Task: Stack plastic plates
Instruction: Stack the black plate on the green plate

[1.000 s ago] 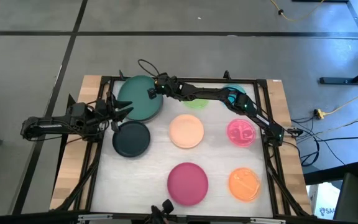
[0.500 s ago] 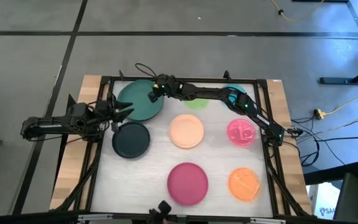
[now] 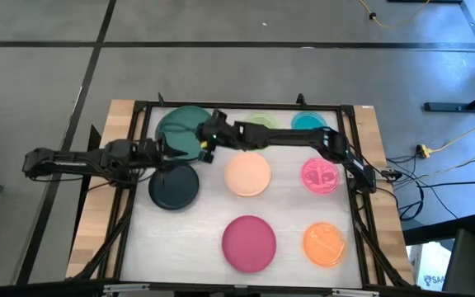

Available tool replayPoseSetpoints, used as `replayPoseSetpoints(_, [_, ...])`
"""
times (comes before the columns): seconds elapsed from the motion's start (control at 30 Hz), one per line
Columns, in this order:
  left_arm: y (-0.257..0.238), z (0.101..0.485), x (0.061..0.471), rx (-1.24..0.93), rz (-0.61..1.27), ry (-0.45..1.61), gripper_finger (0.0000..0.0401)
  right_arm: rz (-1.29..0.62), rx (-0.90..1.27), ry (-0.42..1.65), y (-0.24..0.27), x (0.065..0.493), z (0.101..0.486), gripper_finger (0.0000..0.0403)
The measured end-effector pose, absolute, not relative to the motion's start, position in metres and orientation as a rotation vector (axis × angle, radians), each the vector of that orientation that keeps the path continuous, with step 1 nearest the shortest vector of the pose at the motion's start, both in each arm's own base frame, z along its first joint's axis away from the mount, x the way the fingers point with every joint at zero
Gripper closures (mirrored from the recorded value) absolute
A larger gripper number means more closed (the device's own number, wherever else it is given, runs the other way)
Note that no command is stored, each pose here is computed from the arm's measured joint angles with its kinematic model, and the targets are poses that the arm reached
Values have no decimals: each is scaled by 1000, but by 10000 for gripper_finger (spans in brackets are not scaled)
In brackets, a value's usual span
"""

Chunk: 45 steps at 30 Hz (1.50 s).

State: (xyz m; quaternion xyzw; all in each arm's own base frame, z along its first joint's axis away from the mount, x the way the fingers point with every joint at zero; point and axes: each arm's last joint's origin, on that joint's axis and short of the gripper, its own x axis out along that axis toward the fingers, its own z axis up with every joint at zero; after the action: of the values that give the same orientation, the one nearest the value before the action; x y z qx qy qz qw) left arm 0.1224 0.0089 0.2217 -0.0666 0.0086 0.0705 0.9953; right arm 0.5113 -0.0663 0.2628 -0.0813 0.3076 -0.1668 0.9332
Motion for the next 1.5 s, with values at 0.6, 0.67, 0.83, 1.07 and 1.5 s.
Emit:
replayPoseSetpoints(0.6, [-21, 208, 129, -75, 111, 153, 280, -201, -309, 770, -8, 492, 276, 276])
replayPoseSetpoints(0.67, [-21, 206, 128, -62, 127, 166, 280, -199, -309, 788, -8, 490, 268, 276])
replayPoseSetpoints(0.83, [-21, 206, 128, -38, 146, 167, 280, -166, -286, 805, 1, 464, 254, 276])
replayPoseSetpoints(1.07, [-21, 204, 130, -1, 146, 185, 280, -162, -238, 694, 21, 392, 248, 276])
replayPoseSetpoints(1.5, [-29, 203, 161, -26, 164, 366, 280, -62, -156, 423, 57, 302, 202, 276])
